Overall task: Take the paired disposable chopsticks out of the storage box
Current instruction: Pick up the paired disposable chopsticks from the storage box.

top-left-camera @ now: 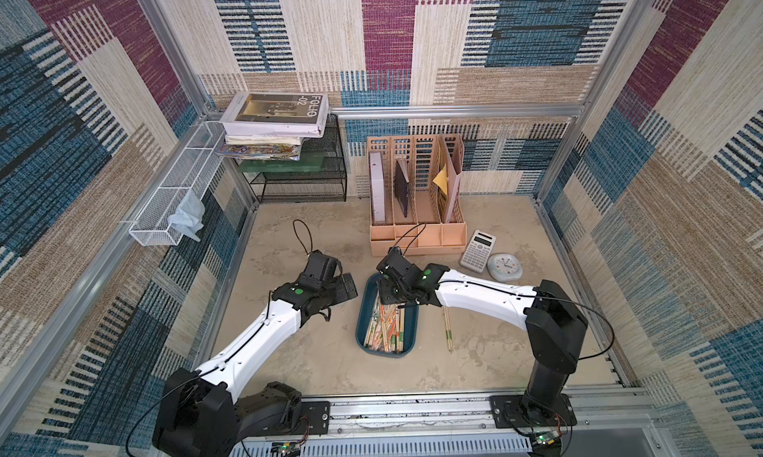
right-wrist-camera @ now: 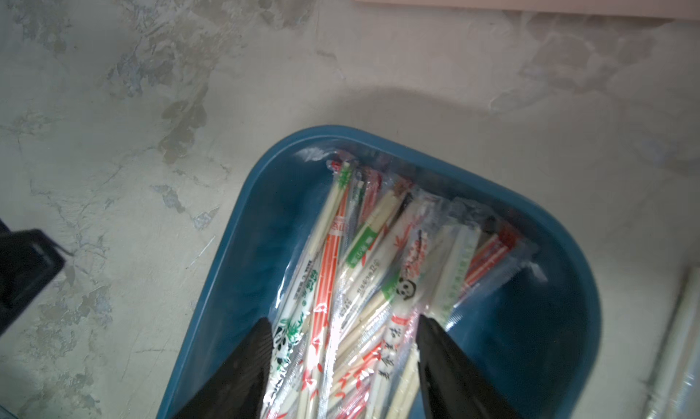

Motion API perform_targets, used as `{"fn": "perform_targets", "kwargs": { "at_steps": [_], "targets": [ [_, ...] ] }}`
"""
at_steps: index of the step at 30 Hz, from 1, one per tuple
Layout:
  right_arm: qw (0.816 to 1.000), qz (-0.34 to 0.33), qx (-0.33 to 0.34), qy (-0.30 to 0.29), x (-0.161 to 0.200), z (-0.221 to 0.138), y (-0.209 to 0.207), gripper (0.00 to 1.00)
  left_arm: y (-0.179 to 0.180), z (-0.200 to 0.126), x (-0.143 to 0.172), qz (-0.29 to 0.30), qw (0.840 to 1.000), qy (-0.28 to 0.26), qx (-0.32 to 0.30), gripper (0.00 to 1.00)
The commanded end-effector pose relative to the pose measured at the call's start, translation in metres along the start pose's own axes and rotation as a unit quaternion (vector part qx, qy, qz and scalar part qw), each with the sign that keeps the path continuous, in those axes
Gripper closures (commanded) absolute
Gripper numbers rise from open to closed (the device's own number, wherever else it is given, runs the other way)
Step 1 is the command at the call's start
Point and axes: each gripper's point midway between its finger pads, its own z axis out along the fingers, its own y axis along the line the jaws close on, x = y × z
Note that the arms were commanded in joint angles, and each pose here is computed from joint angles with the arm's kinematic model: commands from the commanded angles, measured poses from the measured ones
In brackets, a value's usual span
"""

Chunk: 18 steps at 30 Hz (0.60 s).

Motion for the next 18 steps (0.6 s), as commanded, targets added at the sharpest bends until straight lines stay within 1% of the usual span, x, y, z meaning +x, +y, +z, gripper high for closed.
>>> {"fn": "perform_targets", "kwargs": {
  "at_steps": [1,3,8,12,14,18],
  "targets": [
    [1.0,-0.002,-0.016,0.008,0.0,0.009,0.014,0.42,0.011,0.001,0.0,0.0,1.0,0.001,-0.017,0.01],
    [1.0,-0.005,-0.017,0.015,0.002,0.017,0.019,0.48,0.016,0.002,0.0,-0.006,1.0,0.001,-0.02,0.01],
    [0.999,-0.012,-0.014,0.032,0.008,0.032,0.026,0.55,0.02,0.001,0.0,-0.011,1.0,0.0,-0.019,0.01],
    [0.999,-0.012,-0.013,0.041,0.013,0.039,0.028,0.56,0.02,-0.002,-0.002,-0.011,1.0,-0.004,-0.015,0.01],
    [0.999,-0.013,-0.013,0.044,0.015,0.042,0.028,0.59,0.02,-0.003,-0.002,-0.01,1.0,-0.006,-0.014,0.01],
    [0.999,-0.013,-0.013,0.047,0.017,0.046,0.029,0.6,0.019,-0.004,-0.002,-0.01,1.0,-0.006,-0.012,0.01]
  ]
}}
